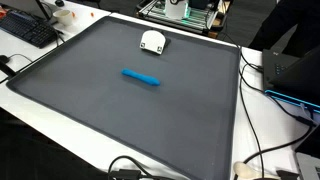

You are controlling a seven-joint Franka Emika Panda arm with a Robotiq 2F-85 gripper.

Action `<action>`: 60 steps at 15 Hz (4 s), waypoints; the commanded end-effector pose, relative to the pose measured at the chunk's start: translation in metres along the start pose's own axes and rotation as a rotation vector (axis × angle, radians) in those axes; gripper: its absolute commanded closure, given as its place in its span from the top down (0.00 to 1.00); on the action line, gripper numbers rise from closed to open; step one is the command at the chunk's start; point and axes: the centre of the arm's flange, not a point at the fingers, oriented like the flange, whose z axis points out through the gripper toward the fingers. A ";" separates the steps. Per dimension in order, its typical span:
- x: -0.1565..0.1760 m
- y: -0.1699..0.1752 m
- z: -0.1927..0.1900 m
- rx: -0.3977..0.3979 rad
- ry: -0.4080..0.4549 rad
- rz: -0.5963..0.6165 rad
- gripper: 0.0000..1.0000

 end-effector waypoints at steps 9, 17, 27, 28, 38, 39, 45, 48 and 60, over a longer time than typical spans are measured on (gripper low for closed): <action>0.031 0.040 0.094 0.142 -0.008 0.291 1.00; 0.037 0.088 0.203 0.210 0.025 0.714 1.00; 0.021 0.129 0.233 0.175 -0.099 1.195 1.00; 0.020 0.131 0.236 0.165 -0.114 1.229 1.00; 0.013 0.138 0.259 0.153 -0.208 1.409 1.00; 0.012 0.138 0.262 0.148 -0.217 1.420 1.00; 0.015 0.139 0.274 0.141 -0.222 1.460 1.00; 0.019 0.141 0.277 0.134 -0.205 1.470 1.00; 0.027 0.148 0.290 0.109 -0.184 1.497 0.46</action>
